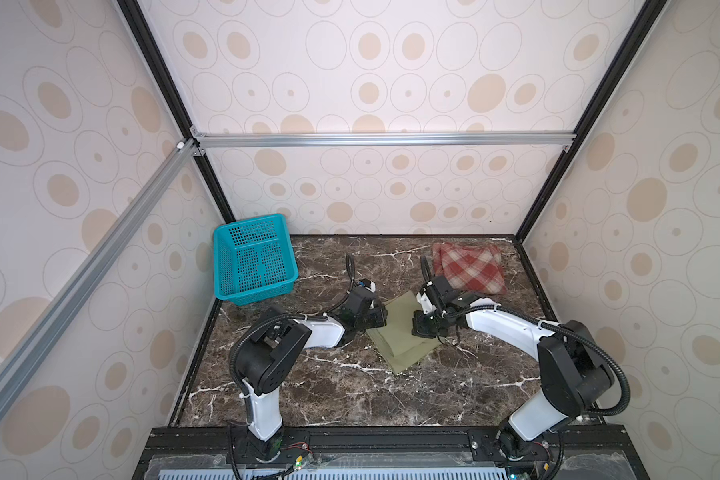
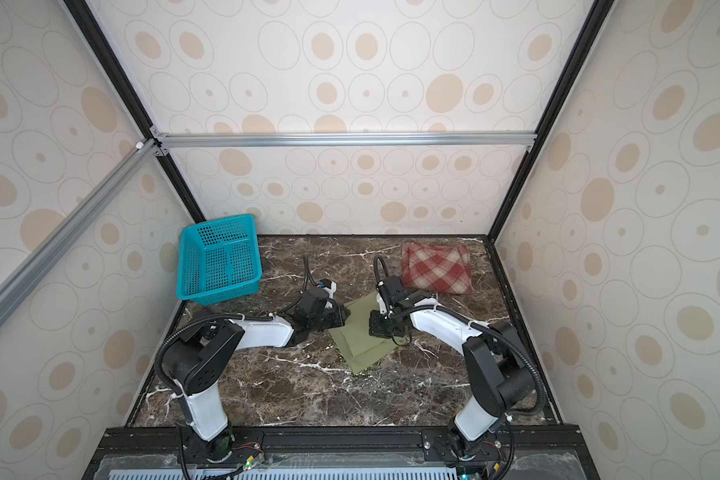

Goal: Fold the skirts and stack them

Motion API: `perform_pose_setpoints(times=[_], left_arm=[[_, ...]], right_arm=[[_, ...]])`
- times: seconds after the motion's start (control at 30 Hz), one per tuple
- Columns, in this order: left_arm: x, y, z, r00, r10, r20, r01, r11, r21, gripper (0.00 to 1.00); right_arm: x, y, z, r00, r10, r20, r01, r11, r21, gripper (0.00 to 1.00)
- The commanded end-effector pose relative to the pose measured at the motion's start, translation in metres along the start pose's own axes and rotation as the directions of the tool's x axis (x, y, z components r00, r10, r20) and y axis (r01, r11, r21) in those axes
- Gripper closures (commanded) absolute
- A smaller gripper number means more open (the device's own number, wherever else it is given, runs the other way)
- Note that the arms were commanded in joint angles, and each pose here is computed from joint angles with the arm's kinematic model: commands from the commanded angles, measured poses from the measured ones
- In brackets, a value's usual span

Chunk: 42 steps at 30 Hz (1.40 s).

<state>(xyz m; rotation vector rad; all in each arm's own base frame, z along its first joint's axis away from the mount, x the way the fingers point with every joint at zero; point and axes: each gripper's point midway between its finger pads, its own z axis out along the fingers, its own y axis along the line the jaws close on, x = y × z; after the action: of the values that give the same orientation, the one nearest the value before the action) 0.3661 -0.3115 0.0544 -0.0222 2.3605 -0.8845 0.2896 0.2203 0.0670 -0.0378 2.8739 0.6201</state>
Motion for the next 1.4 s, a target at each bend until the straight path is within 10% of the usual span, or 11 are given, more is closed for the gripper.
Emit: perform_pose_setpoints(times=[0.0,0.7,1.03,1.37], left_arm=[[-0.006,-0.006,0.009,1.000,-0.016,0.016,0.015,1.000,0.021,1.00],[-0.022,0.018,0.033,0.998,0.068,0.016,-0.067,0.995,-0.069,1.00],[-0.064,-0.038,-0.014,0.988,0.102,0.113,-0.108,0.993,0.045,1.00],[0.021,-0.059,-0.049,1.000,0.009,-0.009,-0.008,0.994,0.110,1.00]], right_arm=[[0.016,-0.010,0.014,0.999,-0.003,-0.053,0.004,1.000,0.019,0.98],[0.080,0.018,0.055,0.984,-0.002,-0.179,-0.003,0.999,-0.032,1.00],[0.020,0.047,-0.005,0.999,0.013,-0.033,-0.020,0.970,-0.241,1.00],[-0.055,0.000,-0.007,0.996,0.040,0.074,-0.024,0.980,-0.200,1.00]])
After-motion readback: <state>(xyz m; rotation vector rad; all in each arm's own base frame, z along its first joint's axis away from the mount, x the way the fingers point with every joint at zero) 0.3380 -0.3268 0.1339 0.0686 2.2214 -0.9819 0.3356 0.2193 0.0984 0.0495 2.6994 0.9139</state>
